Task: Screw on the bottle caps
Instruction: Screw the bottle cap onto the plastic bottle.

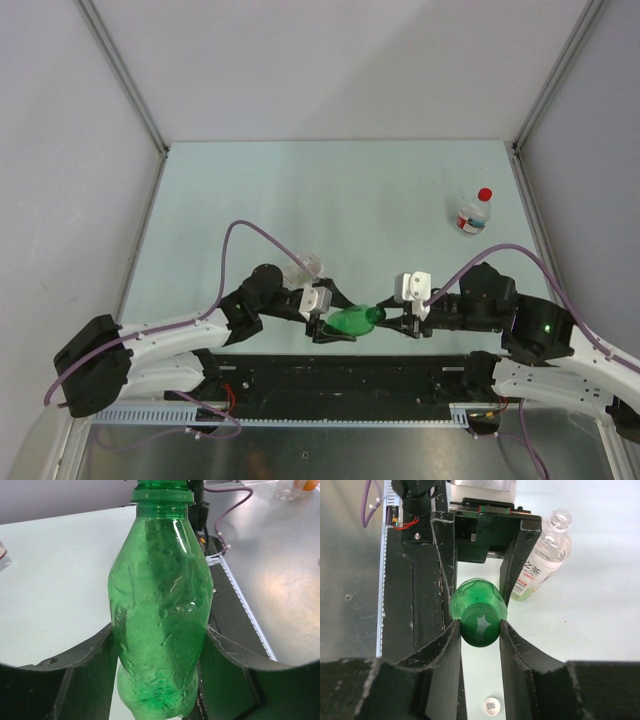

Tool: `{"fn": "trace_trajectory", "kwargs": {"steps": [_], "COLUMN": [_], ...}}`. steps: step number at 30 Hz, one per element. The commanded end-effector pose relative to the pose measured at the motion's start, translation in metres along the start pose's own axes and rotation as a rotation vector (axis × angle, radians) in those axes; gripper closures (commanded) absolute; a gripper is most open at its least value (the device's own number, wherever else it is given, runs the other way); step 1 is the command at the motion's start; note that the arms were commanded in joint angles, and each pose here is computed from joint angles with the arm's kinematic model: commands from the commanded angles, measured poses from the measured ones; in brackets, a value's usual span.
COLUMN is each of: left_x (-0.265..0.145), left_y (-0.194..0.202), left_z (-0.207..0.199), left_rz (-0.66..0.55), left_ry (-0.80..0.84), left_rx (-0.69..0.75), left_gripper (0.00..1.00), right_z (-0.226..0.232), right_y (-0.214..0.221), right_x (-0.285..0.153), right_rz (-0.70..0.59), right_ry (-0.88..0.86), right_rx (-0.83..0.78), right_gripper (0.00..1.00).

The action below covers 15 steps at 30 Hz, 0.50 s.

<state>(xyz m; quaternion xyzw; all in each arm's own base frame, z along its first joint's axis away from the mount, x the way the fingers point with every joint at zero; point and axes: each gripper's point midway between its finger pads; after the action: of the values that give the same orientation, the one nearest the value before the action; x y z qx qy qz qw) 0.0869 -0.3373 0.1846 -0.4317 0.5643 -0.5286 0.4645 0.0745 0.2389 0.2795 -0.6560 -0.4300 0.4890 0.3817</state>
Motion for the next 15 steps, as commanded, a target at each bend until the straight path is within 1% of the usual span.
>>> {"fn": "trace_trajectory", "kwargs": {"steps": [1,3,9,11,13,15], "left_x": [-0.007,-0.011,-0.016,-0.016,-0.016,-0.014], "left_y": [-0.063,-0.072,-0.087,-0.091,-0.094,-0.094], "left_z": [0.042,0.055,0.078,0.087,0.097,0.107], "left_rz": [-0.124,-0.138,-0.142,-0.140,-0.131,-0.115], "left_ry": [-0.224,-0.297,-0.410,-0.455,-0.508,-0.570], "left_rx": [0.149,0.167,0.241,0.254,0.265,0.274], "left_gripper": [1.00,1.00,1.00,1.00,1.00,1.00], "right_z": [-0.002,-0.008,-0.023,-0.031,-0.045,-0.058], "right_y": [0.000,0.005,0.017,0.026,0.038,0.048], "right_x": [0.006,0.009,0.022,0.024,0.022,0.019], "right_rz": [0.015,0.036,0.083,0.106,0.126,0.122], "right_ry": [0.040,0.093,0.238,0.326,0.469,0.608], "right_rx": [0.171,0.244,0.527,0.632,0.742,0.832], "right_gripper": [0.81,0.84,0.88,0.87,0.83,0.81]}}
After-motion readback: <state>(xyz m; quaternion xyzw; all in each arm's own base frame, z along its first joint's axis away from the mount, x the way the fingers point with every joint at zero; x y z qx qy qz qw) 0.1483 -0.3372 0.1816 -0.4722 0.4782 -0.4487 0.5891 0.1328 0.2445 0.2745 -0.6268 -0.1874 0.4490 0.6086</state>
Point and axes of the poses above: each gripper's point midway between its finger pads, its own x axis out along the fingers, its own z axis along the line the jaws close on, y = z × x, and after that the axes turned 3 degrees about -x, right-handed
